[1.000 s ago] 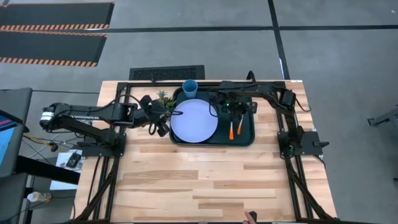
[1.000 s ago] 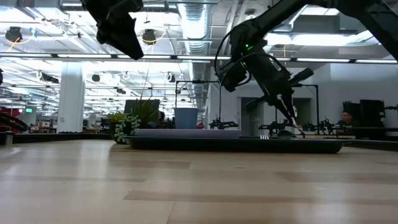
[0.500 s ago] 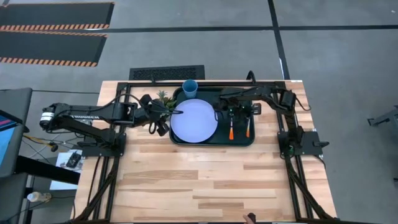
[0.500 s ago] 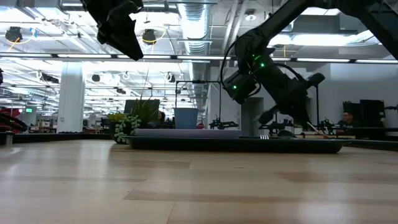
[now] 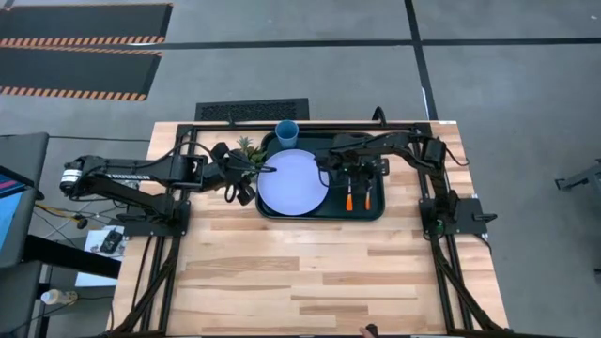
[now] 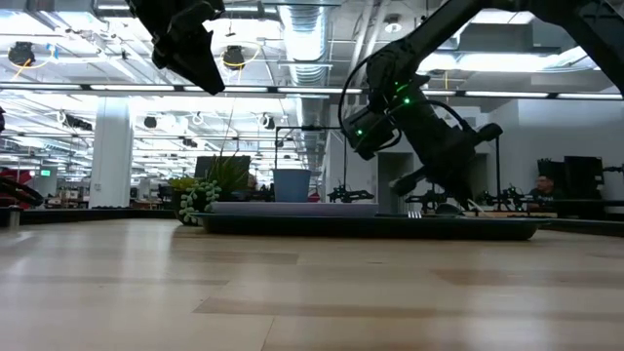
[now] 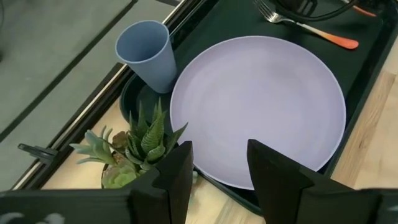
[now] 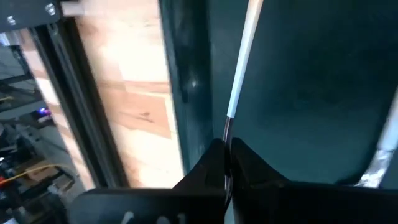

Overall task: Pick and place plate/cup/fork/spoon on tray
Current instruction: Put the orange spoon on the black tray

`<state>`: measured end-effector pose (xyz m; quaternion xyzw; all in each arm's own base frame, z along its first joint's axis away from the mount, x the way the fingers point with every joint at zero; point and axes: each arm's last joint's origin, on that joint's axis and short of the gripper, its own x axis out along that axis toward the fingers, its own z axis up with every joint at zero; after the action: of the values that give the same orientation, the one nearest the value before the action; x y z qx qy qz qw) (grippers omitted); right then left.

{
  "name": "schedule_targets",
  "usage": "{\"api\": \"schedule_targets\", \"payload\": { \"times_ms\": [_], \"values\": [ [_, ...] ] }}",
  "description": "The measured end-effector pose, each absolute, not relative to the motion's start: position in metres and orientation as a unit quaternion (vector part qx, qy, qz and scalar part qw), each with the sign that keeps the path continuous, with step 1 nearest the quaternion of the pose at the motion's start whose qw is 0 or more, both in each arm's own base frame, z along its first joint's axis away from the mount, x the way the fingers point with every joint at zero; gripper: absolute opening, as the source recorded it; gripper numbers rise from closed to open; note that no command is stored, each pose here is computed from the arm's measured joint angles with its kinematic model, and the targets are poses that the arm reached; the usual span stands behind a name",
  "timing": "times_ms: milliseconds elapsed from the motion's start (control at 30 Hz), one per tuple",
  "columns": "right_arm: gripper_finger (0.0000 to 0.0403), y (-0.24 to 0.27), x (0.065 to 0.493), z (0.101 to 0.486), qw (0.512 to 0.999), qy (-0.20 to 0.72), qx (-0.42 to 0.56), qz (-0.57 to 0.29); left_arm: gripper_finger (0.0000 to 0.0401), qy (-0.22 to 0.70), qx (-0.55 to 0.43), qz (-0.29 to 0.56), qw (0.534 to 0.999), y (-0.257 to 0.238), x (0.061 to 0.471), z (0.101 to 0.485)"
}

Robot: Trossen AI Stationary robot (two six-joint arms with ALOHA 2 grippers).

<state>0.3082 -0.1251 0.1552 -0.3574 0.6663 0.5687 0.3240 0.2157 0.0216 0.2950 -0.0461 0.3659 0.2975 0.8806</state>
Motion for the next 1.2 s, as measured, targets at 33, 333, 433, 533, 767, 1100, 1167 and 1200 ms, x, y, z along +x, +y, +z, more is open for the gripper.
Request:
{"api": "schedule_targets", "payload": {
  "times_ms": [33,333,433,533,767,1100,1167,1200],
  "values": [
    [0.001,-0.1247,0.309,0.1547,0.328,0.664,-0.36,0.568,0.0142,0.365,-0.046,0.299,0.88,0.0217,0.2156,0.295],
    [0.0012,-0.1261,0.3093,0.1543,0.331,0.663,-0.362,0.565,0.0142,0.366,-0.033,0.305,0.879,0.0222,0.2154,0.2952],
    [0.0018,-0.1261,0.3096,0.1542,0.332,0.663,-0.362,0.564,0.0142,0.366,-0.032,0.305,0.879,0.0222,0.2154,0.2952],
    [0.0032,-0.1267,0.3113,0.1533,0.339,0.665,-0.367,0.555,0.0142,0.366,-0.033,0.304,0.879,0.0222,0.2154,0.2952],
    [0.0053,-0.1273,0.3132,0.1522,0.351,0.672,-0.37,0.538,0.0142,0.366,-0.033,0.304,0.879,0.0222,0.2154,0.2952],
    [0.0056,-0.1274,0.3157,0.1509,0.393,0.695,-0.348,0.492,0.0142,0.366,-0.035,0.301,0.88,0.022,0.2156,0.2952],
    [0.0056,-0.1273,0.3155,0.1511,0.392,0.695,-0.347,0.492,0.0142,0.366,-0.035,0.301,0.88,0.022,0.2156,0.2952],
    [0.0056,-0.1273,0.3156,0.1511,0.393,0.695,-0.347,0.492,0.0142,0.366,-0.035,0.301,0.88,0.022,0.2157,0.2953]
  ]
}}
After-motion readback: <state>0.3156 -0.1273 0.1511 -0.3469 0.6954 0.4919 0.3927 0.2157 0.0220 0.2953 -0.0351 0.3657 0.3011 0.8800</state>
